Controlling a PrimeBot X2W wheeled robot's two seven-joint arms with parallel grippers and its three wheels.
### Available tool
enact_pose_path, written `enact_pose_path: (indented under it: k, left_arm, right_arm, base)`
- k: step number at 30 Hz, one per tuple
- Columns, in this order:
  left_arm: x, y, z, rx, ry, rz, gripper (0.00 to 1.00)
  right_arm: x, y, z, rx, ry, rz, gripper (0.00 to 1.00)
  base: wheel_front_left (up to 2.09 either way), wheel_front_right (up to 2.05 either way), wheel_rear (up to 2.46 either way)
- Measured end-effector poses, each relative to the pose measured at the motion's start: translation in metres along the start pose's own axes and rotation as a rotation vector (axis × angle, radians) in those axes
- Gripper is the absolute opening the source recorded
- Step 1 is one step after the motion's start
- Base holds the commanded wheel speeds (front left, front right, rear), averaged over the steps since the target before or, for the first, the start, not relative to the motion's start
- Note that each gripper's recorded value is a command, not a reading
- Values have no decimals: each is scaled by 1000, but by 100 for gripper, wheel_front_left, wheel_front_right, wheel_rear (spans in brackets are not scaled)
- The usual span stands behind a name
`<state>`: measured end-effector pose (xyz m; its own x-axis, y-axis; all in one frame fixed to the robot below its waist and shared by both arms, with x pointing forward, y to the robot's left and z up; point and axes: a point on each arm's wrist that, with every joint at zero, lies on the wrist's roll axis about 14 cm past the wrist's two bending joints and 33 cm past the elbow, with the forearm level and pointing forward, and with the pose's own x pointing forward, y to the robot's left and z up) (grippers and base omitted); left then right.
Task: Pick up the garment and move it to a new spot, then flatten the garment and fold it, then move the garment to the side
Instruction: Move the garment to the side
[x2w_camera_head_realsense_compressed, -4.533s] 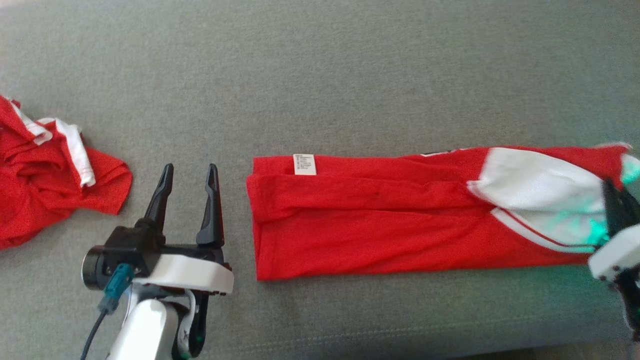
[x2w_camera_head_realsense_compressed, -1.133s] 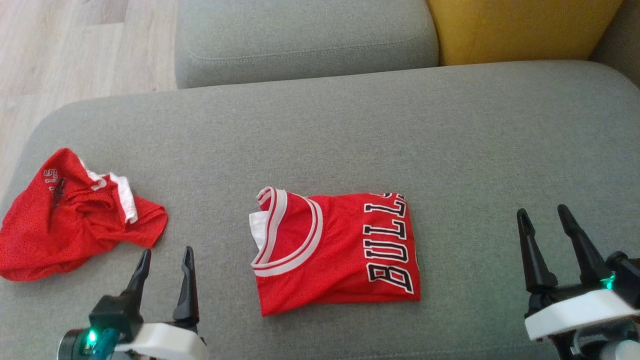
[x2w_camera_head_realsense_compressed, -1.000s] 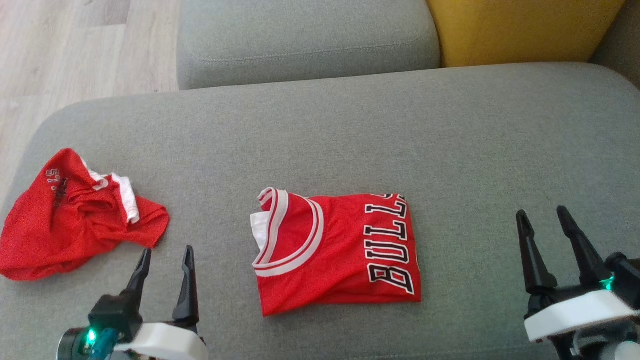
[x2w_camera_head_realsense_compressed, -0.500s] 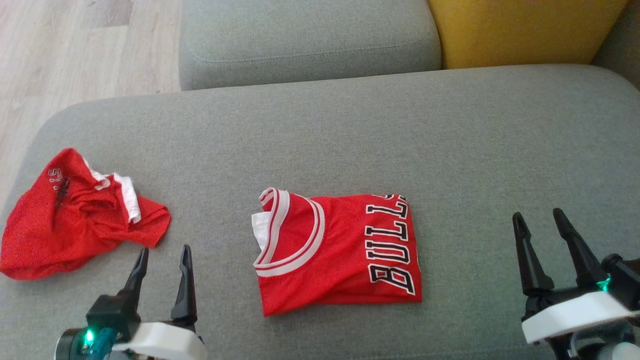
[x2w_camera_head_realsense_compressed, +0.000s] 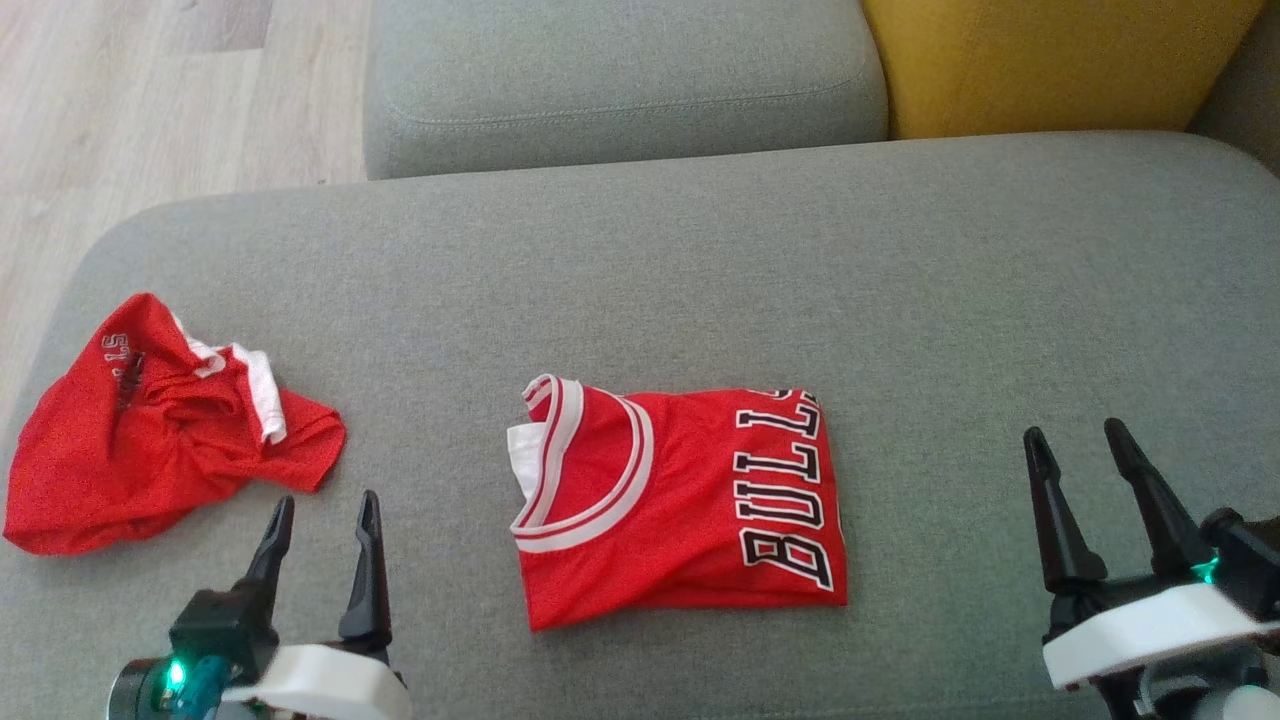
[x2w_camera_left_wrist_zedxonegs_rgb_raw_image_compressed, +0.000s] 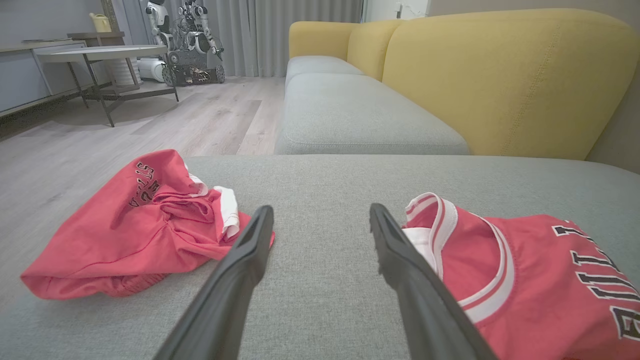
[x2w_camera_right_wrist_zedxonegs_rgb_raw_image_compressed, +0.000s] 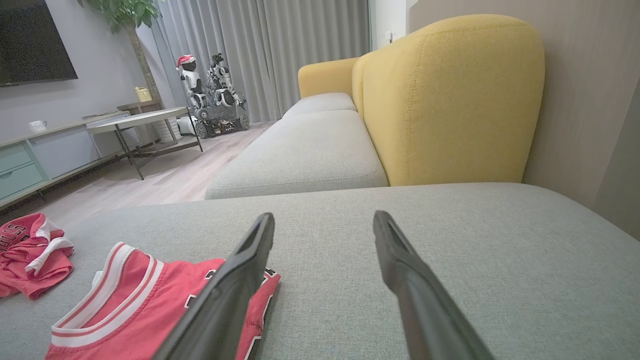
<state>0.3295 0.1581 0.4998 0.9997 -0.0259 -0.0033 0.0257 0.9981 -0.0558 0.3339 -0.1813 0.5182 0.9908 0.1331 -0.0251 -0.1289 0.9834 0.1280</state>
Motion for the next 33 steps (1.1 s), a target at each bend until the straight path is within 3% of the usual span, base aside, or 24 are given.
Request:
enact_pose_path:
  k: [9, 33]
  left_arm:
    - [-1, 2, -1, 0, 4, 7, 100]
    - [25, 25, 7, -28, -57, 108, 100]
  right_arm:
    - [3, 2, -12, 5, 44, 9, 100]
    - [57, 71, -157, 72, 524, 225, 100]
  base:
    - [0, 0, 0]
    - [0, 0, 0]
